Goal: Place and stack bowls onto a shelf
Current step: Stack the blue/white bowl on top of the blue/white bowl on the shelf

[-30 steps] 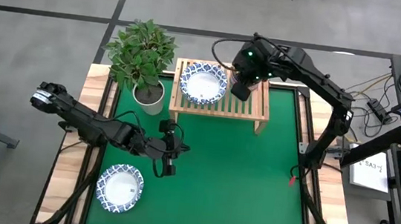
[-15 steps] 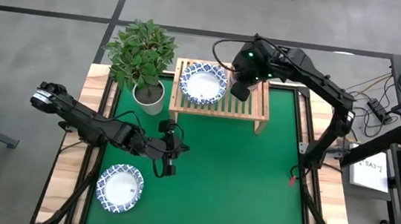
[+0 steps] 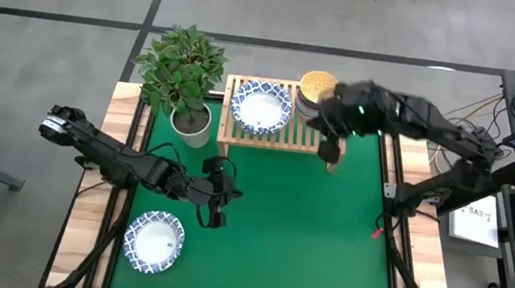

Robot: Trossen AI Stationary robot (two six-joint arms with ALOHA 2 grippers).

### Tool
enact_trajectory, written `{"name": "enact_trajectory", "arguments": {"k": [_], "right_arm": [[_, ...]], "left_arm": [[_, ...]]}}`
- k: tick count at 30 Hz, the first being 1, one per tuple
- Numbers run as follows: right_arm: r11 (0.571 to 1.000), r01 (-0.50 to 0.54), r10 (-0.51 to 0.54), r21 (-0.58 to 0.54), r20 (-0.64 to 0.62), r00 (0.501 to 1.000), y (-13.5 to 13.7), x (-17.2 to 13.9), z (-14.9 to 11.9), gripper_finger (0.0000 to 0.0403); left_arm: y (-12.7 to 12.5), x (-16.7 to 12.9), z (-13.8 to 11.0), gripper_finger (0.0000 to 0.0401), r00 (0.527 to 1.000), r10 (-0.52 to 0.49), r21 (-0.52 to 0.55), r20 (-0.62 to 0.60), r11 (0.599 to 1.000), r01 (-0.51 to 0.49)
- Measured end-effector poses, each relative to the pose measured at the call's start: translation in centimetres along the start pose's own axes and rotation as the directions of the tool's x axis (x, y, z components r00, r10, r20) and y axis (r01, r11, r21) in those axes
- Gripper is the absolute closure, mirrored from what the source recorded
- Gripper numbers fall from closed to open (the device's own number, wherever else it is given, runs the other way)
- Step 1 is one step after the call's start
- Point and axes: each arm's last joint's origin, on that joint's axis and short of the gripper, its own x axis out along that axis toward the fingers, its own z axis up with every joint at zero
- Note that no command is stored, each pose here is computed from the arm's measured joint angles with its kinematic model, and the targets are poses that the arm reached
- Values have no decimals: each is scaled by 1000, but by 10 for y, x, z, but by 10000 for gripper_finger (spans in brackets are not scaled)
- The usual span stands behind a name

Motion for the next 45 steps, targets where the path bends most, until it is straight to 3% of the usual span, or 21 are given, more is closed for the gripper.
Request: {"name": "enact_trajectory", "arguments": {"k": [4, 9, 11, 16, 21, 25, 27, 29, 35, 40, 45], "right_arm": [[995, -86, 88, -43, 52, 995, 30, 2, -29, 390], [981, -165, 178, -105, 129, 975, 58, 12, -62, 390], [975, -185, 203, -120, 162, 966, 66, 16, -73, 390], [966, -209, 239, -150, 219, 946, 78, 30, -97, 390], [966, -210, 242, -148, 242, 940, 81, 43, -114, 390], [966, -212, 242, -150, 221, 945, 82, 49, -121, 390], [966, -212, 242, -150, 221, 945, 83, 51, -123, 390], [966, -211, 242, -152, 231, 942, 83, 51, -123, 390], [963, -203, 242, -175, 241, 940, 83, 52, -122, 390], [962, -201, 242, -182, 239, 940, 83, 52, -123, 390], [962, -202, 243, -183, 238, 941, 83, 52, -123, 390]], "left_arm": [[-12, -6, -15, 401, 988, -92, -114, -121, 990, 78], [-30, -19, -33, 401, 959, -155, -305, -238, 949, 78], [-36, -24, -37, 401, 940, -202, -430, -275, 900, 68], [-53, -33, -54, 401, 855, -318, -678, -410, 733, -53], [-70, -39, -74, 401, 745, -383, -766, -545, 588, -258], [-80, -44, -89, 401, 638, -406, -743, -654, 501, -444], [-84, -46, -98, 401, 574, -404, -699, -712, 483, -528], [-88, -46, -104, 401, 542, -404, -675, -737, 466, -571], [-98, -42, -98, 401, 544, -410, -681, -732, 445, -581], [-105, -39, -97, 401, 530, -361, -641, -767, 463, -612], [-115, -30, -100, 379, 506, -324, -597, -800, 516, -614]]}}
